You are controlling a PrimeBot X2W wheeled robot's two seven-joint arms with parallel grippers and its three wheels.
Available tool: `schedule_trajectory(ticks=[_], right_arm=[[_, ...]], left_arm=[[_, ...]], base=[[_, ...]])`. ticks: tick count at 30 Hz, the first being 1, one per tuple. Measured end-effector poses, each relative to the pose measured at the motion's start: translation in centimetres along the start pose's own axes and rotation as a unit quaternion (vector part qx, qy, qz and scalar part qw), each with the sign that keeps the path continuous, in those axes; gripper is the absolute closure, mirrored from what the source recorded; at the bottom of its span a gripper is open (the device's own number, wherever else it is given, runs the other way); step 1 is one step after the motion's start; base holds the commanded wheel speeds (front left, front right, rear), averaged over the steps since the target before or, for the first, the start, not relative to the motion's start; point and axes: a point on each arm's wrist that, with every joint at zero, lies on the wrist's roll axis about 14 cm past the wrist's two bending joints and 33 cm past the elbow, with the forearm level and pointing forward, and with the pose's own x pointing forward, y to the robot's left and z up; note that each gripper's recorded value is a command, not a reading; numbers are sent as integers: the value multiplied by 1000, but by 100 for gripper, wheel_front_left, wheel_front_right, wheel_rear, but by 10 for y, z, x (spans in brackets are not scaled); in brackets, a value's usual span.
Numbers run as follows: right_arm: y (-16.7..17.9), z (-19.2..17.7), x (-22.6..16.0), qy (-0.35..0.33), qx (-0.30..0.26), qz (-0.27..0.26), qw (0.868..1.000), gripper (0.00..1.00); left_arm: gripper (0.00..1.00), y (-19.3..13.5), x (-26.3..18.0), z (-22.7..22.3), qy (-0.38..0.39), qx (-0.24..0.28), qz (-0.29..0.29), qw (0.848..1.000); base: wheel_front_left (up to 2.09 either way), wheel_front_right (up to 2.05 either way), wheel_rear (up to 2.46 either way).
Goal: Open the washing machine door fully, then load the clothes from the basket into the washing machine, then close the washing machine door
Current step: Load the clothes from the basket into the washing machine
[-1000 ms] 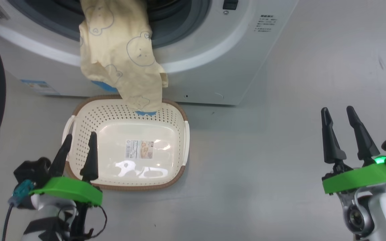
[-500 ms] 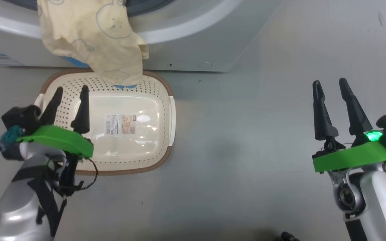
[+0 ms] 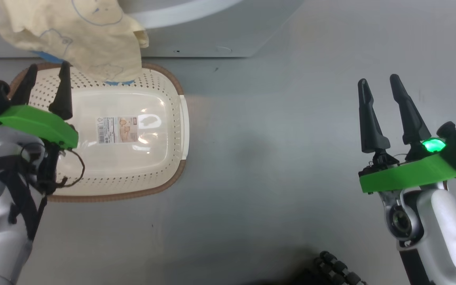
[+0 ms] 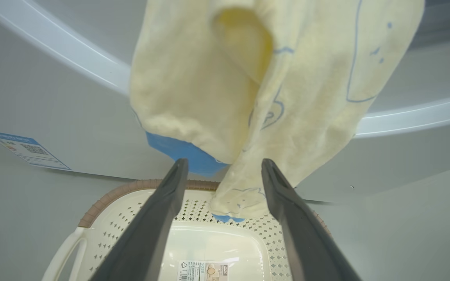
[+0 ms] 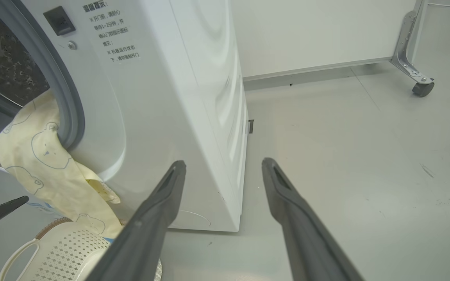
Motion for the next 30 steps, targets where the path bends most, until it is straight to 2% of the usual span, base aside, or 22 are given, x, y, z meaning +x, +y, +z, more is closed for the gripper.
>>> schedule_trajectory(ticks=[12,26,27,28,30], right_arm=[[-3,-14,2,18,-4,-5,1000,0],[-2,-15,-2,21,-5,-7,1000,0],[-2,-15,-2,20,-5,-7,1000,0],[-2,-14,-2,20,-5,-7,1000,0],[-2,-13,-3,18,-6,-7,1000,0]], left_arm=[[0,9,34,4,0,8,-3,1000],[0,-1,47,13,-3,34,-36,999],[13,-2,47,14,-5,34,-38,999],[50,-4,47,15,-6,35,-41,999],[79,-9,48,18,-10,36,-49,998]], base=[[0,0,0],[0,0,0],[0,0,0],[0,0,0],[0,0,0]])
